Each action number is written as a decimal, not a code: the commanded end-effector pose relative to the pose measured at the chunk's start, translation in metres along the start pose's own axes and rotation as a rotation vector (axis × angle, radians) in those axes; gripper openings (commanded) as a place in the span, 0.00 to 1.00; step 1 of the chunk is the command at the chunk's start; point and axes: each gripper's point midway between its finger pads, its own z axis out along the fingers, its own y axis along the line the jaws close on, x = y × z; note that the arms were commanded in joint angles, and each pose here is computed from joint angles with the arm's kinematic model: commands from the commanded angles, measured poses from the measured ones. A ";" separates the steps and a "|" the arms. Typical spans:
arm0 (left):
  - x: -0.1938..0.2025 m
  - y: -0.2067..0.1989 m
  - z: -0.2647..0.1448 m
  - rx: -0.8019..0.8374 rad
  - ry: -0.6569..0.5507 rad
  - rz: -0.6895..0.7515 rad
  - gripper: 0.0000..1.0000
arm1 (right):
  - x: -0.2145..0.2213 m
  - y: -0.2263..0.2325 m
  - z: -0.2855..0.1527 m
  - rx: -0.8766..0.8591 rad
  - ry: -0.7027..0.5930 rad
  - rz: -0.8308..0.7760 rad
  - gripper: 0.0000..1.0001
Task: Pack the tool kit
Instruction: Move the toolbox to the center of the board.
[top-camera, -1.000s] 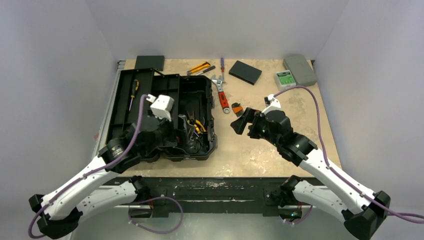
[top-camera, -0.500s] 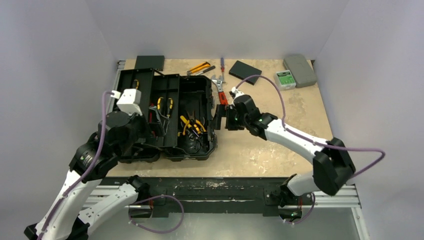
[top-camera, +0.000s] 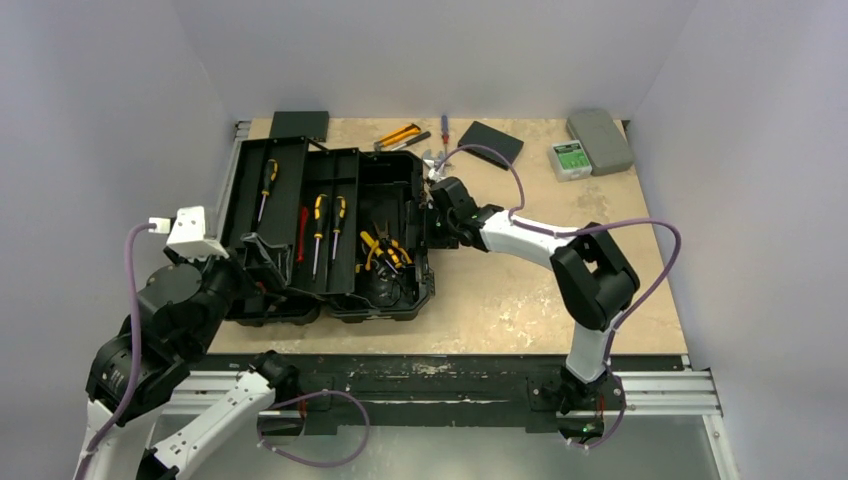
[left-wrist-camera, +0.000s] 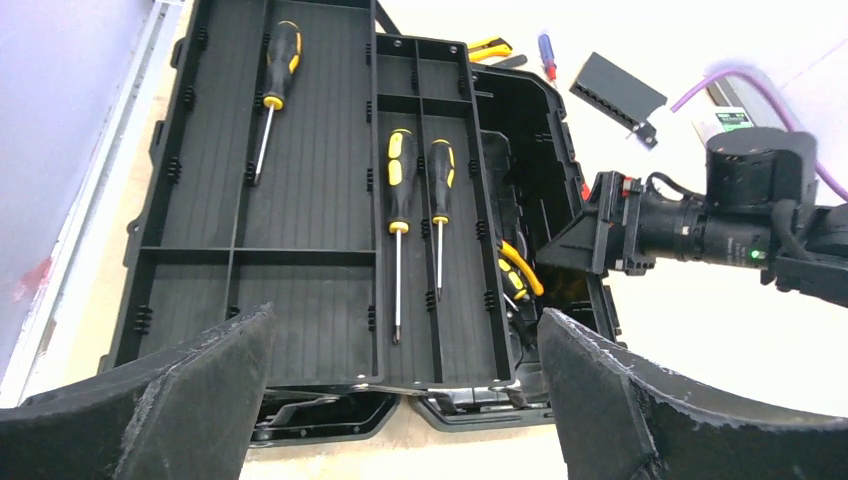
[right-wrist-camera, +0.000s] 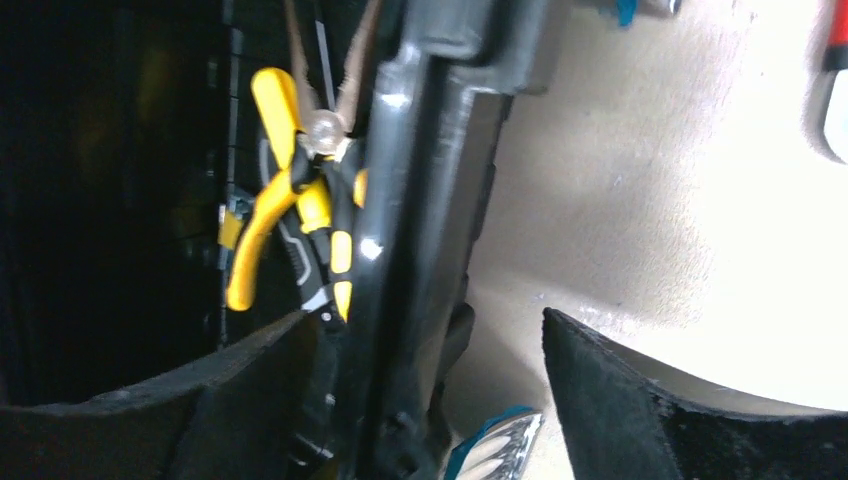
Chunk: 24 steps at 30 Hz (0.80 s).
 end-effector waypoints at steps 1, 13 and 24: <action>-0.009 0.013 -0.010 -0.039 -0.044 0.016 1.00 | -0.011 0.013 0.004 -0.027 -0.017 -0.011 0.73; -0.001 0.009 -0.005 -0.019 -0.015 0.045 1.00 | -0.037 -0.018 -0.022 0.080 -0.114 0.051 0.00; 0.007 -0.001 0.009 -0.002 0.028 0.068 1.00 | -0.057 -0.072 -0.053 0.182 -0.168 0.093 0.00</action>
